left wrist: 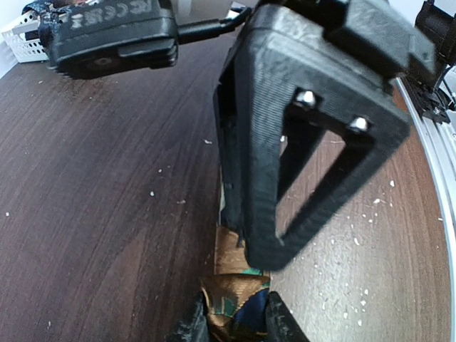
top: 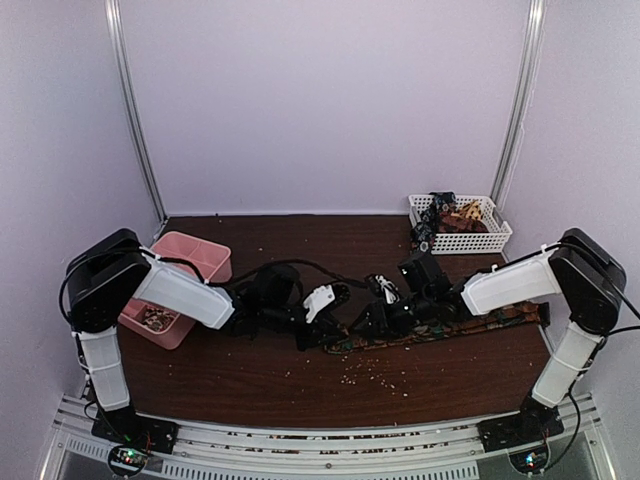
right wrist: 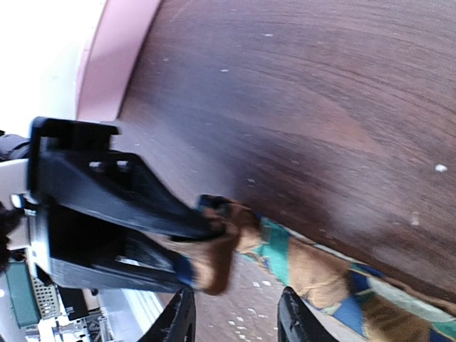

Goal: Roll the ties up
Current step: Fold the tie at the center of the board.

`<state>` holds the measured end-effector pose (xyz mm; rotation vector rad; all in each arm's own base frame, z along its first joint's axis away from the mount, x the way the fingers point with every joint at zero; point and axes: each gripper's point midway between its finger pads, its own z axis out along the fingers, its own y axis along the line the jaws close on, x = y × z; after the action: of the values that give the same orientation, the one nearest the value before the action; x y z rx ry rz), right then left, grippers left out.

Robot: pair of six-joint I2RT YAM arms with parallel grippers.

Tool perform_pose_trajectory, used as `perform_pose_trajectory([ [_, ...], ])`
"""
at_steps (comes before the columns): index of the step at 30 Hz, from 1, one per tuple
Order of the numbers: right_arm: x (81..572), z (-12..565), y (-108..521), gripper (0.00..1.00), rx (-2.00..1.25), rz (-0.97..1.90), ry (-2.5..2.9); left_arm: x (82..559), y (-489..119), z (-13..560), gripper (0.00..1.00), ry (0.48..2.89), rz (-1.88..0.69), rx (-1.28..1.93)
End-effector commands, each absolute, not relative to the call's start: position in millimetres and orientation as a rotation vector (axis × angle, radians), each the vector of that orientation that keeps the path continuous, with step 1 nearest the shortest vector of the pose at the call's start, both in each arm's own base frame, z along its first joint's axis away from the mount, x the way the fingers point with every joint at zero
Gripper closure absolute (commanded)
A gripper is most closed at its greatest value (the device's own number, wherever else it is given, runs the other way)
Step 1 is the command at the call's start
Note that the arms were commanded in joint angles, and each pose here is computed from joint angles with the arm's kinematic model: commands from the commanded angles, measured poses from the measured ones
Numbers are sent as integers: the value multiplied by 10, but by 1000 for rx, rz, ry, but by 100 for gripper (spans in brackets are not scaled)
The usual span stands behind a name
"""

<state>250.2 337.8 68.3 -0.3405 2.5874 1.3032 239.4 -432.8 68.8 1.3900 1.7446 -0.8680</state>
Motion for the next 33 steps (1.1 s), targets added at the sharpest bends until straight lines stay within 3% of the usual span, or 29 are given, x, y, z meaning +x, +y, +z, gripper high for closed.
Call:
perform_pose_trajectory([
  [1, 2544, 834, 3529, 60, -340, 1416, 2526, 2407, -4459, 690, 72, 1719, -889, 1403],
  [10, 2568, 664, 3521, 57, -349, 1332, 2599, 2373, -4467, 435, 53, 1767, -912, 1426],
  [22, 2596, 471, 3533, 59, -371, 1182, 2688, 2302, -4476, 414, 53, 1745, -934, 1424],
  [25, 2606, 428, 3530, 63, -352, 1171, 2704, 2283, -4512, 415, 53, 1741, -896, 1451],
  [30, 2579, 451, 3475, 83, -343, 1155, 2698, 2284, -4462, 483, 52, 1730, -824, 1445],
  [33, 2567, 493, 3448, 87, -341, 1163, 2676, 2353, -4314, 606, 44, 1736, -794, 1351],
])
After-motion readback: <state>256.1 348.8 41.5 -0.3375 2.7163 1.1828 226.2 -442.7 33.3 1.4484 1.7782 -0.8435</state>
